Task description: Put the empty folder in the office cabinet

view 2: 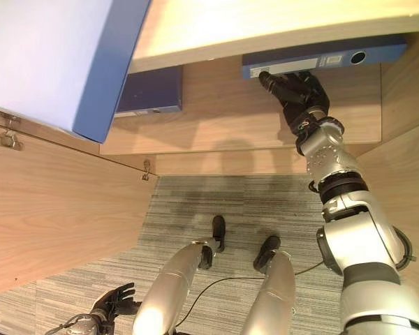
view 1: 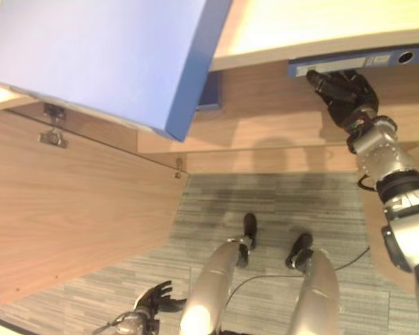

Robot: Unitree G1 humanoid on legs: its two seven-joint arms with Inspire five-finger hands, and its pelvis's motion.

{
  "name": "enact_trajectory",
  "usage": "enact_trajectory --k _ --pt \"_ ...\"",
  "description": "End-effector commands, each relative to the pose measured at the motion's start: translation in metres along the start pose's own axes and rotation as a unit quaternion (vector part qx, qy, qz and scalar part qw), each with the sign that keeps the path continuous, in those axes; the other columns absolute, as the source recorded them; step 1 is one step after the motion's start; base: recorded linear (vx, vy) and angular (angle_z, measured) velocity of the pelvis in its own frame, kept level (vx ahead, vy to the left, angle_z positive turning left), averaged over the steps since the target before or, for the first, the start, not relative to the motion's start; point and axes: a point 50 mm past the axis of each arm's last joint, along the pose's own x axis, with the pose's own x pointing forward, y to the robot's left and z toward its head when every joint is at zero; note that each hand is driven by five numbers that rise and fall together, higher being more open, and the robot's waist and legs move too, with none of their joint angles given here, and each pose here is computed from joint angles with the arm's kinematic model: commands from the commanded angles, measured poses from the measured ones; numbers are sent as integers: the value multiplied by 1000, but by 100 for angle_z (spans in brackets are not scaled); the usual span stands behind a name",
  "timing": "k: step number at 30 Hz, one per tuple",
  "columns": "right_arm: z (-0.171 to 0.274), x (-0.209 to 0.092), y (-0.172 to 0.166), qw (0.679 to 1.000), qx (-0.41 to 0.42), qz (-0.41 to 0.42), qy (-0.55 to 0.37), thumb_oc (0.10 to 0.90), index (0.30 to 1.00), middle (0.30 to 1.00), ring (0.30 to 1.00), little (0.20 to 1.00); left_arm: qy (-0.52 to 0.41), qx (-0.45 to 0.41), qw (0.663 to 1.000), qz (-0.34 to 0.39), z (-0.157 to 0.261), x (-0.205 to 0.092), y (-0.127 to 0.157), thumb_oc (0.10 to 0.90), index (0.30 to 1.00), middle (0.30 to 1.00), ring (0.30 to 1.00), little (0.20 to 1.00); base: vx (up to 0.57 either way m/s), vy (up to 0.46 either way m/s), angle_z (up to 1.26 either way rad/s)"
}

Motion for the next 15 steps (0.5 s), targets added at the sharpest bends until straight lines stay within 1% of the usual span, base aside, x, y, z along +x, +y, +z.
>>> enact_trajectory --k 1,2,3,4,5,6,7,8,9,10,11,12,13,14,15 --pt "72 2 30 990 -92 70 -79 800 900 900 900 900 48 61 997 13 -27 -12 23 800 900 900 900 900 0 0 0" --pt "70 1 24 989 -117 61 -66 800 900 900 900 900 45 65 997 12 -25 -12 24 800 900 900 900 900 -35 20 -2" --pt "68 0 8 983 -180 29 -35 800 900 900 900 900 42 71 997 6 -21 -12 25 800 900 900 900 900 -31 15 -2" --pt "66 0 5 979 -200 26 -21 800 900 900 900 900 40 73 996 4 -20 -12 25 800 900 900 900 900 -24 8 -5" --pt "66 0 5 979 -201 26 -21 800 900 900 900 900 40 73 996 4 -20 -12 25 800 900 900 900 900 -20 16 -6" --pt "64 -1 -7 961 -277 1 18 800 900 900 900 900 39 81 996 2 -18 -12 28 800 900 900 900 900 -26 27 -5" --pt "62 -2 -14 928 -367 -13 62 800 900 900 900 900 39 88 995 -1 -17 -13 31 800 900 900 900 900 0 0 0" --pt "63 -2 -13 928 -368 -13 62 800 900 900 900 900 39 88 995 -2 -17 -13 30 800 900 900 900 900 -20 23 -3" --pt "61 -3 -19 900 -425 -23 90 800 900 900 900 900 41 92 995 -4 -17 -13 31 800 900 900 900 900 -10 10 -3" --pt "61 -3 -19 900 -426 -23 90 800 900 900 900 900 41 92 995 -4 -17 -13 30 800 900 900 900 900 0 0 0" --pt "59 -5 -25 842 -522 -35 132 800 900 900 900 900 44 97 994 -14 -18 -13 28 800 900 900 900 900 0 0 0" --pt "61 -6 -27 809 -568 -41 147 800 900 900 900 900 42 96 994 -17 -16 -12 27 800 900 900 900 900 -25 35 -1" --pt "63 -6 -30 767 -618 -53 164 800 900 900 900 900 44 92 995 -24 -17 -11 24 800 900 900 900 900 -25 18 -5" --pt "60 -4 -25 706 -684 -52 178 800 900 900 900 900 38 81 996 -27 -12 -9 19 800 900 900 900 900 -18 11 -8" --pt "61 -4 -25 705 -684 -52 178 800 900 900 900 900 38 80 996 -27 -12 -9 19 800 900 900 900 900 -13 -1 -11"
